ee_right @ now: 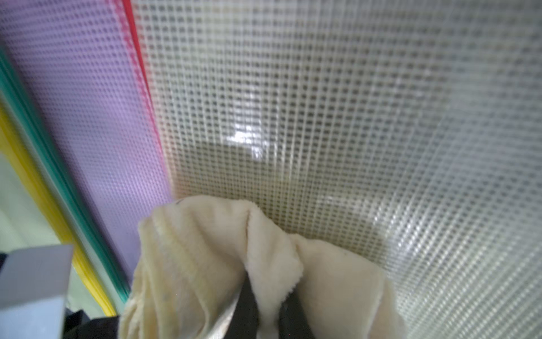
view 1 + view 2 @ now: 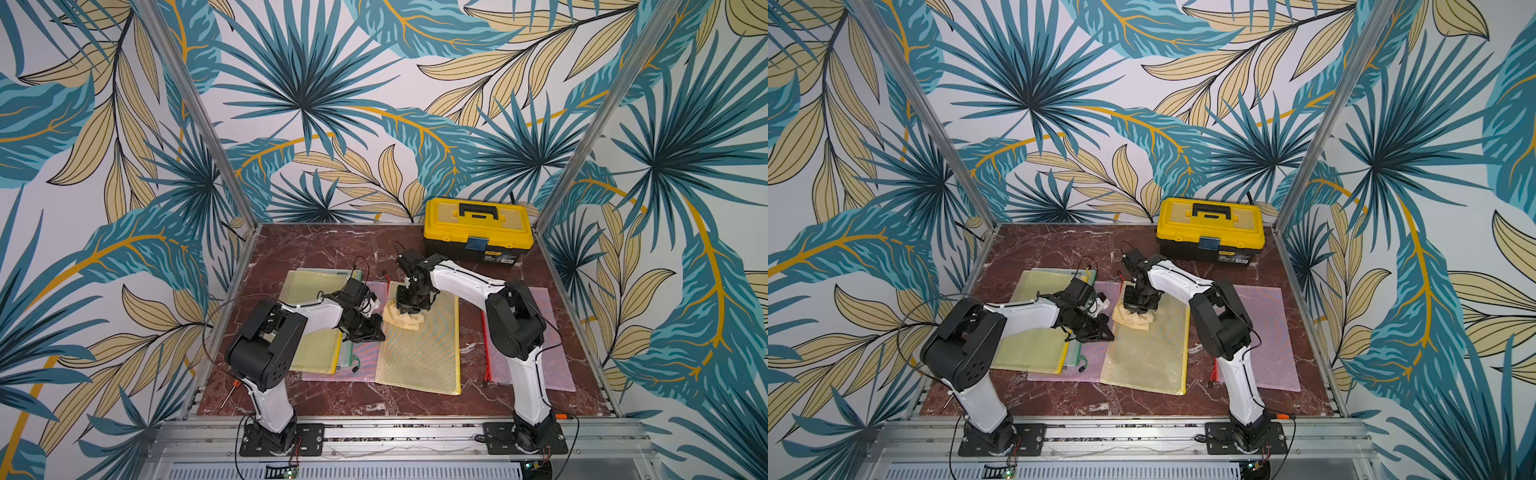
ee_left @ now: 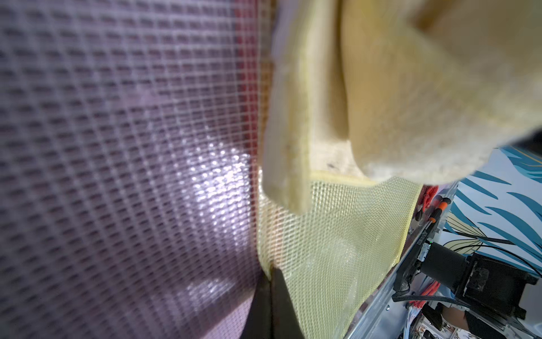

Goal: Wipe the document bag
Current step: Wipe the dirt from the document bag.

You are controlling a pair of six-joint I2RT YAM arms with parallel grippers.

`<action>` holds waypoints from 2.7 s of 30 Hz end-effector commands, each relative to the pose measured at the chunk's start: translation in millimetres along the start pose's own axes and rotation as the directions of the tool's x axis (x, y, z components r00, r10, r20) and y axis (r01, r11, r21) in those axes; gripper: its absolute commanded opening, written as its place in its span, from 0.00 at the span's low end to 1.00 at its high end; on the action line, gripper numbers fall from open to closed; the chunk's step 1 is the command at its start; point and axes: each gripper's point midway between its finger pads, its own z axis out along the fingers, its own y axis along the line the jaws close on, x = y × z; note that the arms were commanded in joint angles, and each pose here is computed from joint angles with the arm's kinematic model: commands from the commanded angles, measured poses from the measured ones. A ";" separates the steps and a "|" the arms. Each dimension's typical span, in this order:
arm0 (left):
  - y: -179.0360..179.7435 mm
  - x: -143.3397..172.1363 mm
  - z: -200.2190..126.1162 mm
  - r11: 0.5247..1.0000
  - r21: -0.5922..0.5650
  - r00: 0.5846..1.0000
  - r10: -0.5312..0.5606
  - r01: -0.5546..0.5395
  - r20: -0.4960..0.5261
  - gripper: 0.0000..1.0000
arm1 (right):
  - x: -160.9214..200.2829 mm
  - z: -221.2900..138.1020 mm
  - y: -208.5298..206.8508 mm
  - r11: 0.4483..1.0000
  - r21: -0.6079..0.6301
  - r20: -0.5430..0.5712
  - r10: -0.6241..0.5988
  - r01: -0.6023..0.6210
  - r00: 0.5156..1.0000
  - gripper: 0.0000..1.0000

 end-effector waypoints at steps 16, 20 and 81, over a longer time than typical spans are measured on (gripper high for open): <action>14.3 -5.4 2.6 0.995 -0.085 0.998 -0.048 0.051 0.027 0.00 | -11.2 -5.6 -20.5 0.989 0.145 -0.022 -0.011 0.014 1.000 0.00; 12.2 -11.2 1.2 0.995 -0.087 0.998 -0.053 0.057 0.042 0.00 | 16.7 5.2 -26.6 0.996 0.079 -0.040 0.052 -0.049 0.998 0.00; -4.4 -76.4 -24.1 0.985 -0.009 0.946 -0.165 0.174 0.278 0.00 | 87.6 -37.4 -128.4 0.969 0.087 0.017 0.233 -0.233 0.972 0.00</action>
